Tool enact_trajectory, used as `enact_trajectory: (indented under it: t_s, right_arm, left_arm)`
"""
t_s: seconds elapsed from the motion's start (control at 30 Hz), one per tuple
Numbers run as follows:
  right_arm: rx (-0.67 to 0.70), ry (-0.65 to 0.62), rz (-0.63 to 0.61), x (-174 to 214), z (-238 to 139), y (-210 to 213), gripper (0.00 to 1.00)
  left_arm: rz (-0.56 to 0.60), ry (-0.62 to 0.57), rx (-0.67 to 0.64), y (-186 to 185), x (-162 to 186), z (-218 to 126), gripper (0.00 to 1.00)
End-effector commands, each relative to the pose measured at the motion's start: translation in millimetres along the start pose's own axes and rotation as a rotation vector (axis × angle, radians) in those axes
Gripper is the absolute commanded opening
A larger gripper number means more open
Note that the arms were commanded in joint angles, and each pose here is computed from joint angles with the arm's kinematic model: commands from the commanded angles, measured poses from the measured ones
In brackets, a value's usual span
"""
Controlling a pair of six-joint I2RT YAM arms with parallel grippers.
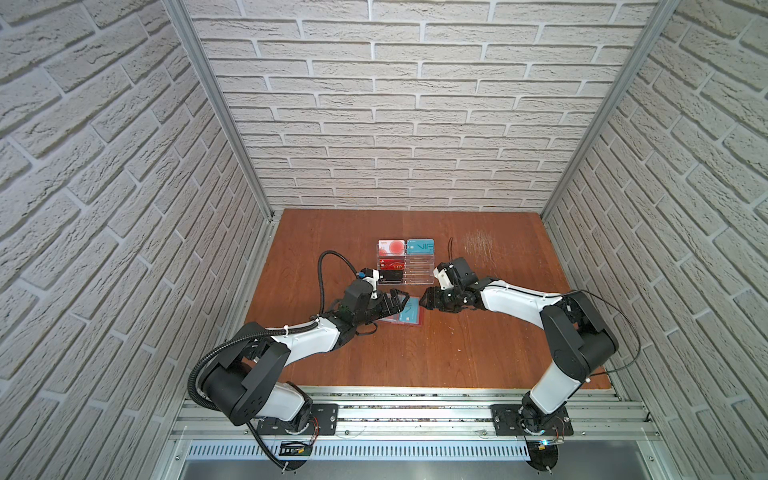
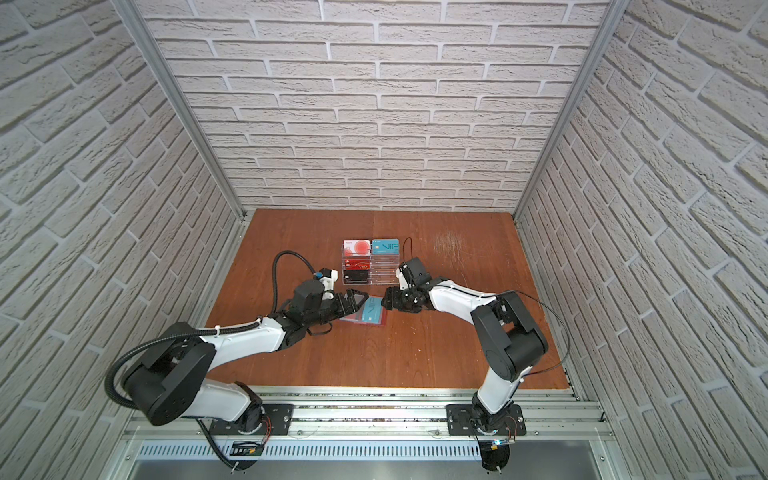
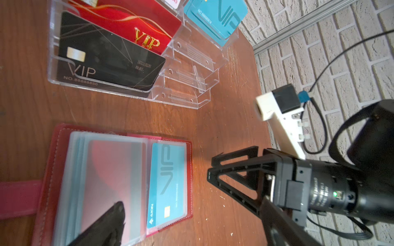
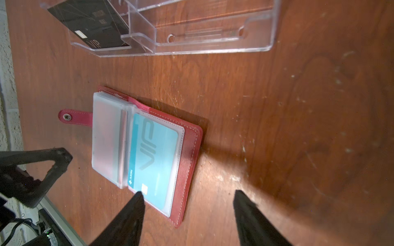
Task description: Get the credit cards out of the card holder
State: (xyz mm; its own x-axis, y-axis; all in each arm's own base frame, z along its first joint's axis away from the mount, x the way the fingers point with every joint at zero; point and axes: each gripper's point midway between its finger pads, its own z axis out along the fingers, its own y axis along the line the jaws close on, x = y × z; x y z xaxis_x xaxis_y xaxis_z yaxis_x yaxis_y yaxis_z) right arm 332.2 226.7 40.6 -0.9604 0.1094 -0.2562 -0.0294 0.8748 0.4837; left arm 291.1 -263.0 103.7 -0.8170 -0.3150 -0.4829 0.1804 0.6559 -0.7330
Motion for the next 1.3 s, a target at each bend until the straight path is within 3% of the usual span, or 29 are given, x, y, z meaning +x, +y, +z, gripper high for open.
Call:
enact_trajectory:
  t_s: [0.0,0.5,1.27]
  right_arm:
    - [-0.032,-0.008,-0.009,-4,6,10,0.64]
    - [-0.037,0.045,-0.044,7,31,29,0.47]
    - [-0.086,0.054,-0.033,15,36,26,0.32]
  left_arm:
    - [-0.001,-0.033,0.031,-5,-5,-9,0.98]
    - [-0.039,-0.037,0.018,1,2,-20,0.98]
    - [-0.085,0.052,0.027,-3,13,19,0.98]
